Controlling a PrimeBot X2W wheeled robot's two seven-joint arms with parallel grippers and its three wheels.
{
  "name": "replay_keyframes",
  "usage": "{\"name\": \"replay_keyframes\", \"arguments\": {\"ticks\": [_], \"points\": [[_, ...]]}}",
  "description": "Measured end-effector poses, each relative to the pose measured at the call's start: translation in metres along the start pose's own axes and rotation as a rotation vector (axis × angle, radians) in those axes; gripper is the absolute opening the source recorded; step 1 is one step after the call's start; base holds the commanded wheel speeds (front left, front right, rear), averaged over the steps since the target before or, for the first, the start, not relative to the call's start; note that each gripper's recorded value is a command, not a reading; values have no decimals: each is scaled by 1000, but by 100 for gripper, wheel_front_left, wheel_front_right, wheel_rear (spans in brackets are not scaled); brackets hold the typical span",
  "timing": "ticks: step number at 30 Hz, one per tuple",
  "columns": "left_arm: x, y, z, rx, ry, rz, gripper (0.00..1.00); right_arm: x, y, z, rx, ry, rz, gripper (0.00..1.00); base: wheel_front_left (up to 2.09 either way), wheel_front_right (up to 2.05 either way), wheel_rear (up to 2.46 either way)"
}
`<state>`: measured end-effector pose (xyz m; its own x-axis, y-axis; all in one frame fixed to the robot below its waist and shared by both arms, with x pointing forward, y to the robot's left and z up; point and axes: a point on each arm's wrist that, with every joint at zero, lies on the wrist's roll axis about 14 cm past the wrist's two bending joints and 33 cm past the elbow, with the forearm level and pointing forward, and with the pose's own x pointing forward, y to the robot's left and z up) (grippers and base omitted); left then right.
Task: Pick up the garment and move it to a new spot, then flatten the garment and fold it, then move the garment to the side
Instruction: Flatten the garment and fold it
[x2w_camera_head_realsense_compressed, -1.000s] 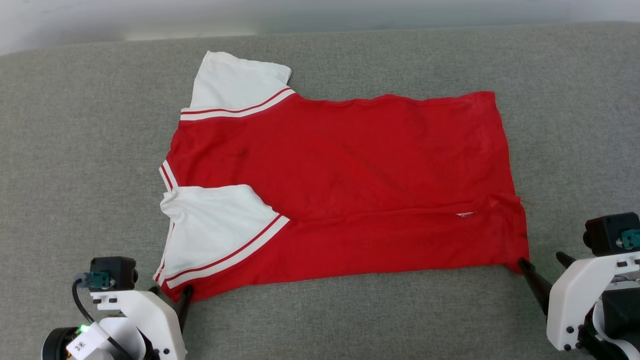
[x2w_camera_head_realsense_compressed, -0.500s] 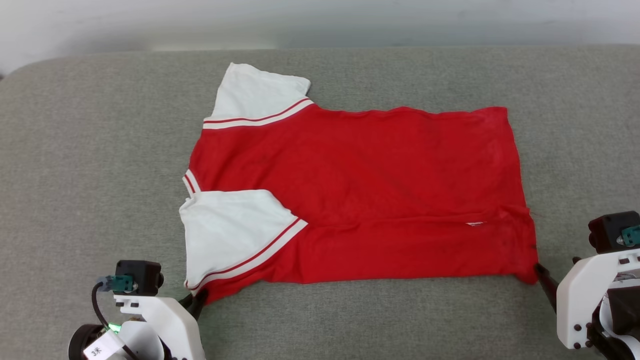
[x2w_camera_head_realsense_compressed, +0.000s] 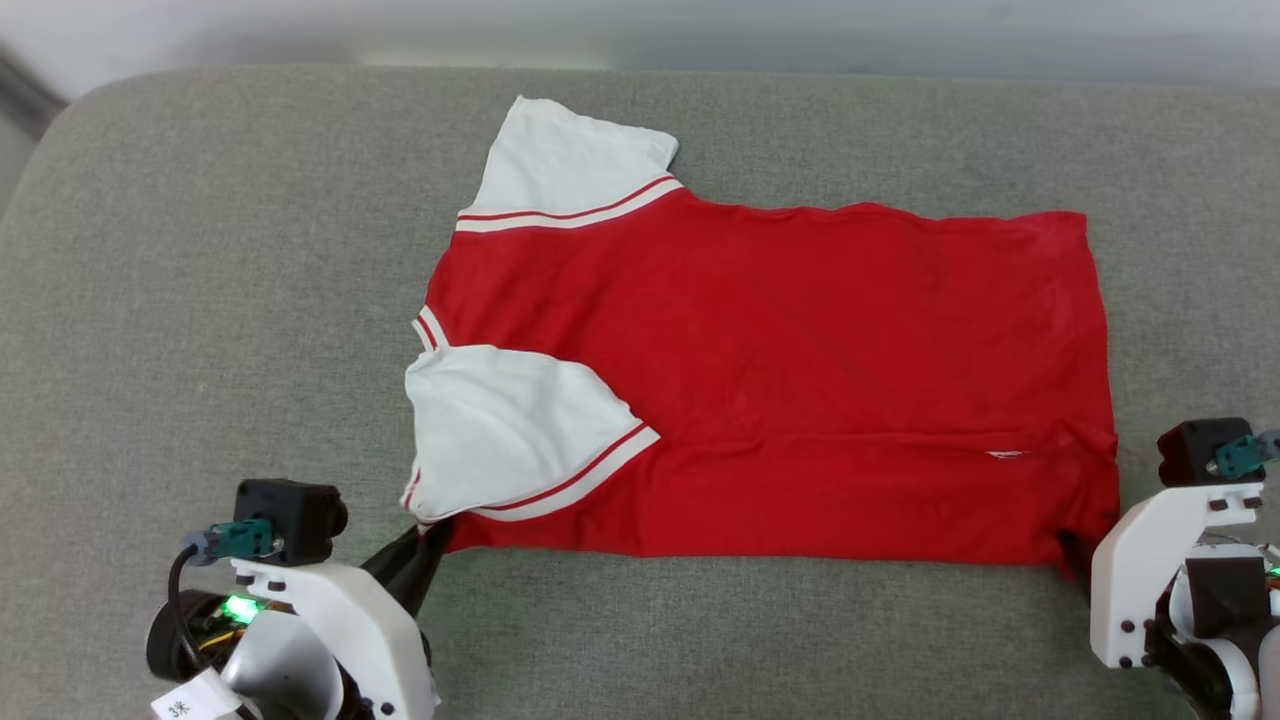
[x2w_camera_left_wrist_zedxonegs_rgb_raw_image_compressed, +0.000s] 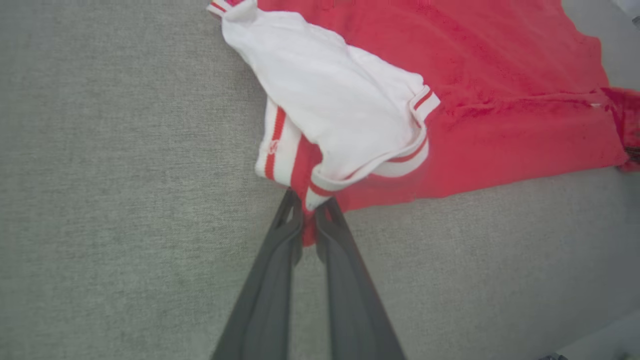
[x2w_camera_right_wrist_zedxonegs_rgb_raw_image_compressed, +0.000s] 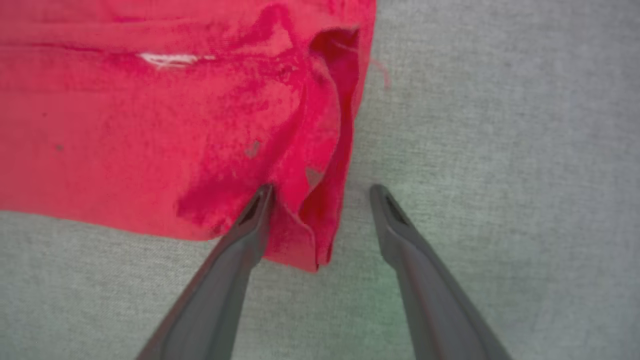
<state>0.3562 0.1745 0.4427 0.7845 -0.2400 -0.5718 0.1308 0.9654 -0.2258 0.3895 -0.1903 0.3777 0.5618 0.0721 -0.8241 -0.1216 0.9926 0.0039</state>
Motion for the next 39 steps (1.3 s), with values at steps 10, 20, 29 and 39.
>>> {"name": "replay_keyframes", "arguments": {"ticks": [10,20,29,39], "points": [[-1,10,-5,35,35,33,0,12,2,-11,6,49,7,0,0,0,0],[-19,15,-28,46,98,55,0,-17,-13,-16,16,21,-15,0,0,0,0],[-44,4,-60,7,156,34,0,-57,-34,-37,27,6,-51,0,0,0,0],[-56,-13,-105,8,270,-8,0,-79,-44,-75,60,55,-71,0,0,0,0]]}}
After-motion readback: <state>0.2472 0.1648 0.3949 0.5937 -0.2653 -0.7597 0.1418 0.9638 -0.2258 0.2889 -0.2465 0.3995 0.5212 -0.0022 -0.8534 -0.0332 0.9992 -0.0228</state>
